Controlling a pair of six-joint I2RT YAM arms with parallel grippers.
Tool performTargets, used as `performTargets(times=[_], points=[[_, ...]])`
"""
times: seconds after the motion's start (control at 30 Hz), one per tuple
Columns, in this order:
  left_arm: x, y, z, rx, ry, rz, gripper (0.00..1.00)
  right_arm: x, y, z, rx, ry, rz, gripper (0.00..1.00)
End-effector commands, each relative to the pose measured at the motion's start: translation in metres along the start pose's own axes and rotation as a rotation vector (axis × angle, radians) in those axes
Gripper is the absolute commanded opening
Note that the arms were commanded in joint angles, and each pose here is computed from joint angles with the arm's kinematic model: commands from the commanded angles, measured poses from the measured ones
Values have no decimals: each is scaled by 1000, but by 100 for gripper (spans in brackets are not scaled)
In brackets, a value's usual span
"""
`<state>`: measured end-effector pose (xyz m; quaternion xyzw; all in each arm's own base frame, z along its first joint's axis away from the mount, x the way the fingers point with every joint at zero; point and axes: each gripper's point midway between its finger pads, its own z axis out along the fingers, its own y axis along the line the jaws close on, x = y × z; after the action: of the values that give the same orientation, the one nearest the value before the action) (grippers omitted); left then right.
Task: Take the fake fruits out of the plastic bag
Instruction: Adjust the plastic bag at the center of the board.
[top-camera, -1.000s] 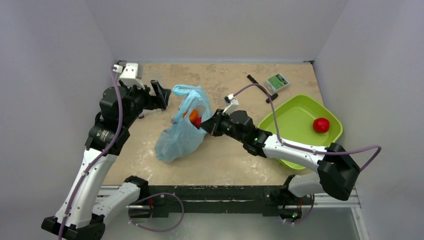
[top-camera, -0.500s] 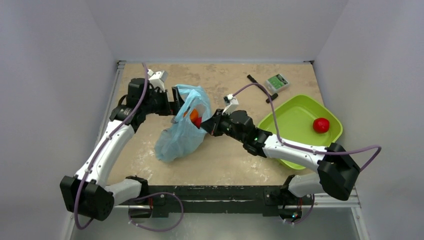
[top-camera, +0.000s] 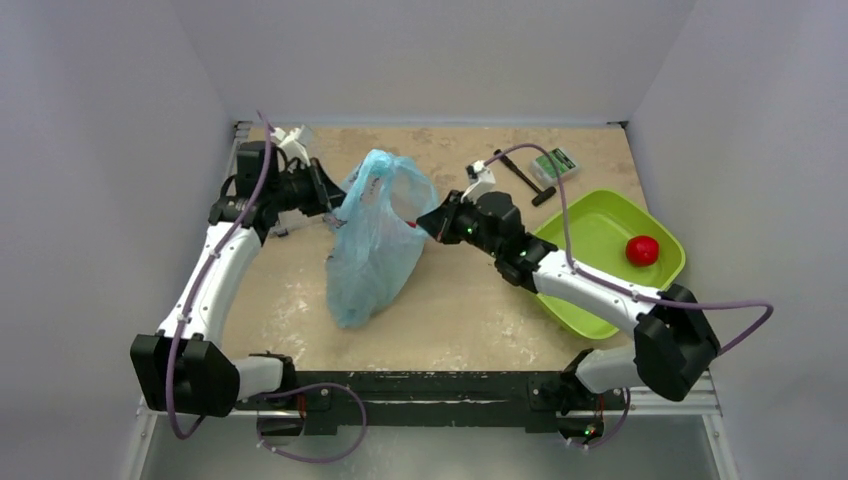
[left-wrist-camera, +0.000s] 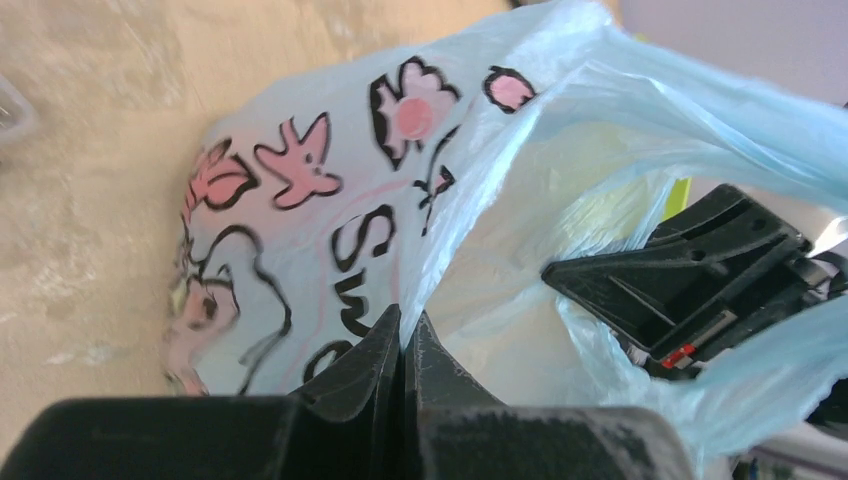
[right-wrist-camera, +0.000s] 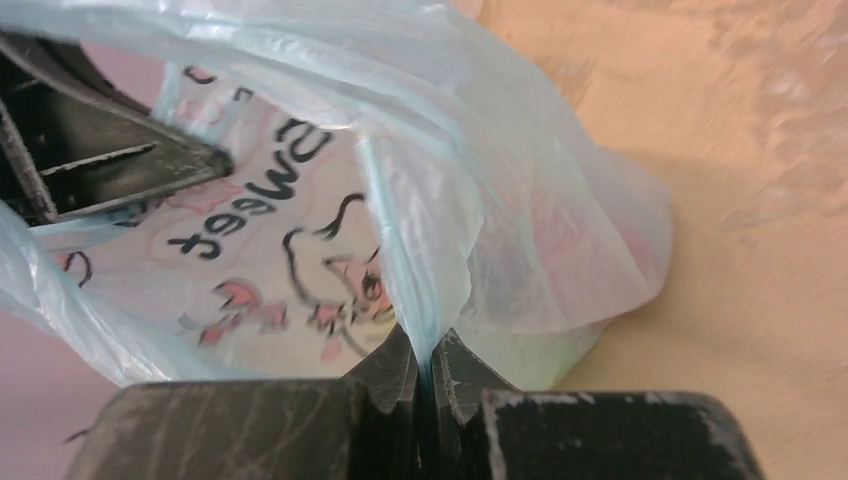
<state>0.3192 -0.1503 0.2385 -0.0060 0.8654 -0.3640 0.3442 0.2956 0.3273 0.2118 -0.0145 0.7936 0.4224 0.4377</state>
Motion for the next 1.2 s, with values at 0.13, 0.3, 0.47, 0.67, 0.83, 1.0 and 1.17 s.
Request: performTargets(times=[0.13,0.3,0.47,0.67,0.83,1.0,1.17], points=[[-98,-47,-37,174,-258,-47,0,-104,19,-6,-70,-157,-109,0],[-74,-19,-18,134,-213,-97,0,-83,1,-11,-40,-128,-101,0],[-51,-4,6,163,-113,-190,0,-28,-49,-3,62,-9,-78,0],[-46,-2,15,180,-72,-226,0,-41,-51,-10,111,9,-210,33],[-44,-5,16,189,-63,-221,0,-81,-31,-25,152,-9,-343,65],[-41,-11,16,202,-54,-209,0,-122,11,-28,65,-64,-434,89],[-39,-10,18,195,-48,-205,0,-138,66,-20,-164,-78,-463,99]])
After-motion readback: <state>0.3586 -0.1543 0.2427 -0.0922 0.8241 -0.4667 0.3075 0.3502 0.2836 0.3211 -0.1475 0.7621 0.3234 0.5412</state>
